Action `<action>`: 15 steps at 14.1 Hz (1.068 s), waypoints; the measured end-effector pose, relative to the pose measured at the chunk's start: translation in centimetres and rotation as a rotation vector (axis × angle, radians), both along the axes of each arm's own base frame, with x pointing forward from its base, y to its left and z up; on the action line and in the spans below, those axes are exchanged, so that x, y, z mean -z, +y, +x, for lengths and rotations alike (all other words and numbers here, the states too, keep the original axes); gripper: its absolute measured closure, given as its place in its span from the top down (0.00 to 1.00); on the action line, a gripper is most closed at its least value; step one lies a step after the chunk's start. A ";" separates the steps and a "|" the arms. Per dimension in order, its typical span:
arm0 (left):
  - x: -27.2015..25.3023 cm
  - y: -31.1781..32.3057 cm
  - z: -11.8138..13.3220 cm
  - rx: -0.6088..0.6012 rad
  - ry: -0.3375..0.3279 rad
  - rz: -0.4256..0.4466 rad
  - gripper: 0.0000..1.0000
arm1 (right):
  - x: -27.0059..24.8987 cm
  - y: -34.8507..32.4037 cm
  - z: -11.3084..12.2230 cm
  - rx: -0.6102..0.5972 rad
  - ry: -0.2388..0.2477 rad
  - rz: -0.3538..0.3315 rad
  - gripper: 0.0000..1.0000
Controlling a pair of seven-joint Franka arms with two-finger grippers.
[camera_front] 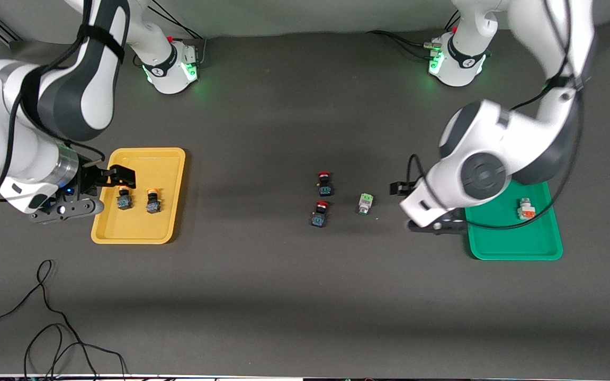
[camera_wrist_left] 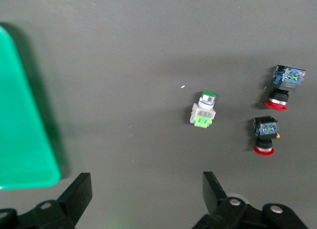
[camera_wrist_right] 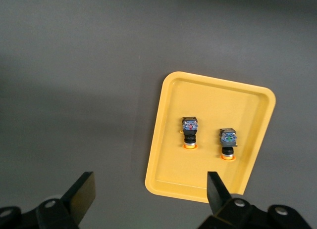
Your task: Place green and yellow buttons in trays
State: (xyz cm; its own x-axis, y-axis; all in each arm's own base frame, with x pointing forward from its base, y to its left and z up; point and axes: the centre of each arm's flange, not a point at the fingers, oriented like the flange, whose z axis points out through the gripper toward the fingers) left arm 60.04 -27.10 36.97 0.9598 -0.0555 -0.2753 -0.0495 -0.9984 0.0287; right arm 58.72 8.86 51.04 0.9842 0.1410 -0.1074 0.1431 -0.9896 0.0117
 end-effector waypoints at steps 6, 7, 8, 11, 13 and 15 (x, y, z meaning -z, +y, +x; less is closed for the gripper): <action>9.8 -5.5 -2.6 -0.007 -0.028 -0.030 1.00 | -3.1 2.2 -0.7 -0.007 -0.026 -0.039 1.00; 11.0 -5.9 -3.1 -0.004 -0.037 -0.036 1.00 | -3.4 2.0 -0.7 -0.003 -0.029 -0.042 1.00; 12.3 -6.2 -3.6 -0.002 -0.047 -0.044 1.00 | -3.7 1.6 -0.7 0.005 -0.029 -0.047 1.00; 16.3 -6.2 -5.4 -0.005 -0.083 -0.070 1.00 | -4.2 0.7 -0.8 0.017 -0.016 -0.050 1.00; 18.2 -6.0 -6.4 -0.010 -0.098 -0.083 1.00 | -4.0 0.1 -0.4 0.024 0.004 -0.047 1.00; 19.2 -6.1 -6.9 -0.010 -0.111 -0.092 0.98 | -3.7 -1.0 0.1 0.028 0.028 -0.045 1.00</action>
